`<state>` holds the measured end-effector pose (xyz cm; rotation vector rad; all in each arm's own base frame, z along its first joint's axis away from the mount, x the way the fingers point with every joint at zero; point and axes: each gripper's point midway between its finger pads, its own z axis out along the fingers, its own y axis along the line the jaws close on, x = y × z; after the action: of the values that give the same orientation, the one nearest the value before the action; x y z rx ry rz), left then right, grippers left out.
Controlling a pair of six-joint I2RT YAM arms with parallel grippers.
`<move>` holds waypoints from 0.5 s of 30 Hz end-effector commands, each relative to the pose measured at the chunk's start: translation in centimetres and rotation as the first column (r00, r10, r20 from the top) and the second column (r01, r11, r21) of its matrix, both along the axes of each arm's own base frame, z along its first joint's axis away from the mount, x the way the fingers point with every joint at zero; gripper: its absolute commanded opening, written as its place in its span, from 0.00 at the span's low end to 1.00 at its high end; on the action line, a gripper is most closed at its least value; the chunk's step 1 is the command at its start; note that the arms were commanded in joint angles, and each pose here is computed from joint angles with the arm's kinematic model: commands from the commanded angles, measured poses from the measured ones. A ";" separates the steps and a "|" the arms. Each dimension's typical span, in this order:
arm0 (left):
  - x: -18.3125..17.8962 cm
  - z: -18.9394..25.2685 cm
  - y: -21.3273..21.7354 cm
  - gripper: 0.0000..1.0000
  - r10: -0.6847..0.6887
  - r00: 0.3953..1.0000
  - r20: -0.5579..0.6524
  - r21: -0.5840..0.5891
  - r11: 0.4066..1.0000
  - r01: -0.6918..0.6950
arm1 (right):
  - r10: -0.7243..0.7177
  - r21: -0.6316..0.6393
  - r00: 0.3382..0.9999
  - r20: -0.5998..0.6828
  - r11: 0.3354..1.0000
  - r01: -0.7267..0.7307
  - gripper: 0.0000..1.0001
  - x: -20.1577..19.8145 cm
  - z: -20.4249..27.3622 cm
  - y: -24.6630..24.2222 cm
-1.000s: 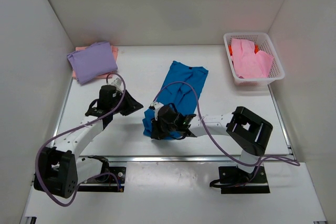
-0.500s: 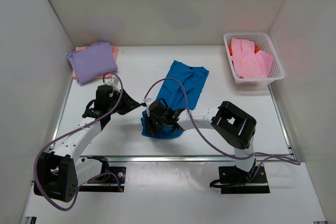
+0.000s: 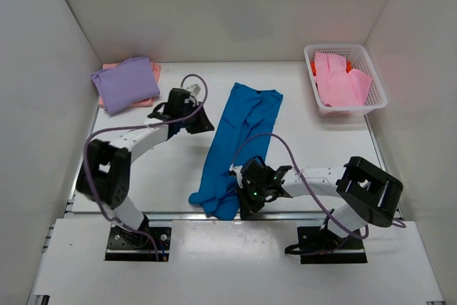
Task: Fold and stack the t-shirts
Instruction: Rotate the tshirt 90 degrees
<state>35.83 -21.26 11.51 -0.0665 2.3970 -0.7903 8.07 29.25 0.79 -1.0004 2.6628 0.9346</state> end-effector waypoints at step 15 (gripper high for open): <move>8.9 -7.5 -8.7 0.18 0.003 0.999 -0.038 0.112 0.994 0.001 | -0.110 0.110 0.987 0.113 0.989 0.098 0.00 5.3 5.2 -0.9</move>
<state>41.36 -30.72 2.29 0.0348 2.5343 -0.7254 10.08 26.56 2.55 -0.9001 2.6857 0.9235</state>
